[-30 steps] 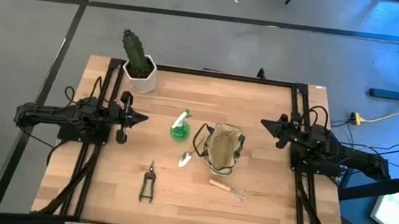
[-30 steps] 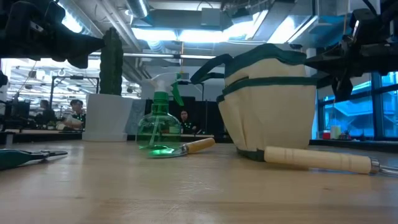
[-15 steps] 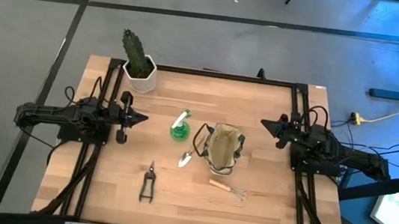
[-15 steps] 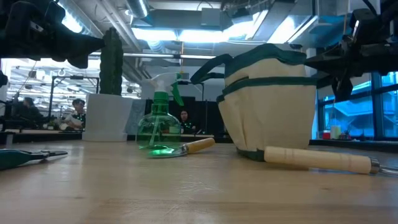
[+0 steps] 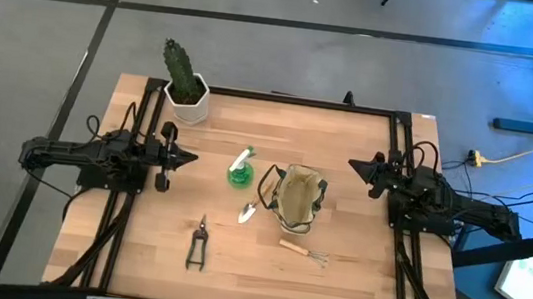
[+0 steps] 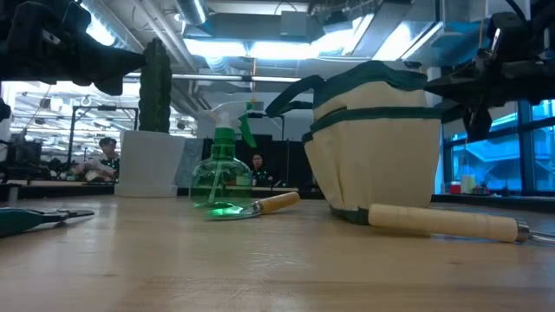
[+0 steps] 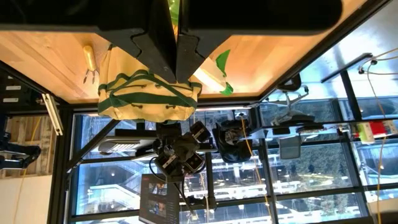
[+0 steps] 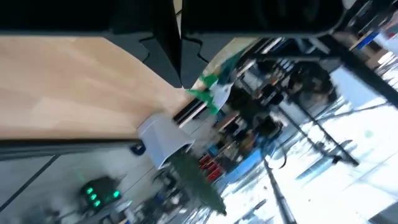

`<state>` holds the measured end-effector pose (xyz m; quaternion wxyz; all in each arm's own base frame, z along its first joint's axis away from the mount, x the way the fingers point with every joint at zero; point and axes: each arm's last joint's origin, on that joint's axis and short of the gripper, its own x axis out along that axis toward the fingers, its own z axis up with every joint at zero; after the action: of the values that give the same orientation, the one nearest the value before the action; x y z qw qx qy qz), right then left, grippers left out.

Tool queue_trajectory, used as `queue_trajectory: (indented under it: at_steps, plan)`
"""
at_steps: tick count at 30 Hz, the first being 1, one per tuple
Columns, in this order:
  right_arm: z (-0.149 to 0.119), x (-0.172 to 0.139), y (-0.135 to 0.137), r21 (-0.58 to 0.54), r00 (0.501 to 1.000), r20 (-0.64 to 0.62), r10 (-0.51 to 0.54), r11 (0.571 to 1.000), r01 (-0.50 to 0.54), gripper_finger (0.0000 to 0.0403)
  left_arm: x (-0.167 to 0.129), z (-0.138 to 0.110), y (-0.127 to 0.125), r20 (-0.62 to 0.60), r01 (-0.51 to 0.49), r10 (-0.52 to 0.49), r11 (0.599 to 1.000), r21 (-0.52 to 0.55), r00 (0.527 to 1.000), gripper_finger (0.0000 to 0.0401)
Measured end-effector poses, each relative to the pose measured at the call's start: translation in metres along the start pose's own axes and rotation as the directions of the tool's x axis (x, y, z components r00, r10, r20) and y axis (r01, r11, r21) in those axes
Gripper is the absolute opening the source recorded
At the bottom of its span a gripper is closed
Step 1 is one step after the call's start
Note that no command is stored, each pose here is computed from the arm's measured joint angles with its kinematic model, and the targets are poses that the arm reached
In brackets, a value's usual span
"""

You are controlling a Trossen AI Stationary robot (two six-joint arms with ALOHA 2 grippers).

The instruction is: Pick & Place Garden tools in Gardening bag

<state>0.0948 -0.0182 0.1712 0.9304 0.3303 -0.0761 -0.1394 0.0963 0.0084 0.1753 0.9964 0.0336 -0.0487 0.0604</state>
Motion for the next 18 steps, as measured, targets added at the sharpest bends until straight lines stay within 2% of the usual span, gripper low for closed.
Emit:
queue_trajectory:
  at_steps: [3, 6, 8, 14, 18]
  plan:
    - [0.003, 0.0, 0.001, 0.081, 0.998, 0.057, -0.022, 0.997, 0.017, 0.0, 0.0, 0.0, 0.0, 0.0, -0.001, 0.001, 1.0, 0.0, 1.0, 0.0004]
    - [0.008, 0.0, 0.004, 0.218, 0.994, 0.107, 0.011, 0.975, -0.035, 0.0, 0.0, 0.0, 0.0, 0.0, 0.0, 0.0, 1.0, 0.0, 1.0, 0.0004]
    - [0.013, -0.001, 0.007, 0.27, 0.986, 0.167, 0.031, 0.96, -0.076, 0.0, 0.0, 0.001, 0.0, 0.006, -0.008, 0.008, 1.0, -0.017, 1.0, 0.0004]
    - [0.03, -0.006, 0.015, 0.315, 0.922, 0.386, 0.026, 0.936, -0.159, 0.0, -0.001, 0.014, 0.006, 0.131, -0.185, 0.187, 0.982, -0.028, 0.974, 0.0004]
    - [0.04, -0.011, 0.019, 0.341, 0.859, 0.512, 0.01, 0.916, -0.214, 0.0, -0.005, 0.029, 0.009, 0.277, -0.216, 0.251, 0.965, -0.151, 0.927, 0.0004]
